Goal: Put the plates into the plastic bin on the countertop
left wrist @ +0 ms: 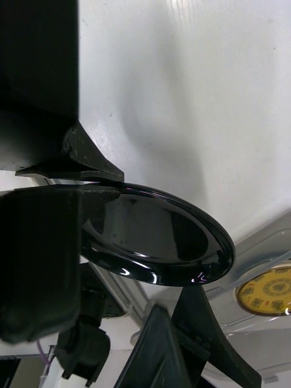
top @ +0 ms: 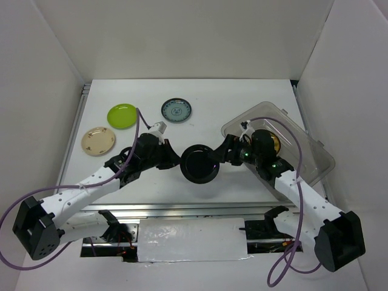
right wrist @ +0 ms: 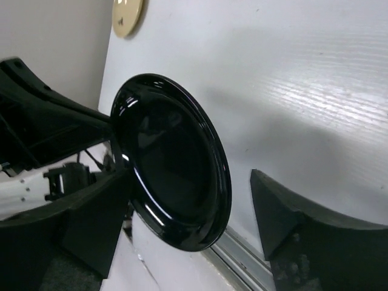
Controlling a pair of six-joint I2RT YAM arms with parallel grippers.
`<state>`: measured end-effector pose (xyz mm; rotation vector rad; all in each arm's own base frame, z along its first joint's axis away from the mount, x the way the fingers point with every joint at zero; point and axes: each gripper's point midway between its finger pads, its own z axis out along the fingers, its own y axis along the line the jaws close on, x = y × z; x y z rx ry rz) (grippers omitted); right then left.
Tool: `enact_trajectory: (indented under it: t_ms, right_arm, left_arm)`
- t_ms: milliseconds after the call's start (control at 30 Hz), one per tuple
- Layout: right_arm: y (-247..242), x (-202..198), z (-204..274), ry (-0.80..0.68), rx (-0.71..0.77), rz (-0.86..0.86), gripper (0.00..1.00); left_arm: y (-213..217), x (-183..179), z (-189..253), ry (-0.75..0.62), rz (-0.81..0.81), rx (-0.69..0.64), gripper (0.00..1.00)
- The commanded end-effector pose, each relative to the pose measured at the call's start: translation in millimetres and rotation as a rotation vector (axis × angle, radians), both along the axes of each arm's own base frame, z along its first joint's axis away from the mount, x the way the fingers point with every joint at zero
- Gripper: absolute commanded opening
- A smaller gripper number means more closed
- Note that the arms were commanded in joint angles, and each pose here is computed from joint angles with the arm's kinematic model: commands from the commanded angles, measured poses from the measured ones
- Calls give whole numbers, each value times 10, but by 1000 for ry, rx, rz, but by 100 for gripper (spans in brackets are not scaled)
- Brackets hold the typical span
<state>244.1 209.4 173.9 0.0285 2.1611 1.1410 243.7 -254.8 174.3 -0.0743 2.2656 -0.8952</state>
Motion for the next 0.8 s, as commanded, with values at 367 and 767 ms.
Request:
enact_trajectory:
  t_ms: [367,767]
  right_arm:
    - [189,0,367,-143,44,49,7]
    - [-1668,631,244,17,34,-919,0]
  left_arm:
    - [-20,127,569,-101,-13,-120,0]
    - [672,314,245,-11,316,10,99]
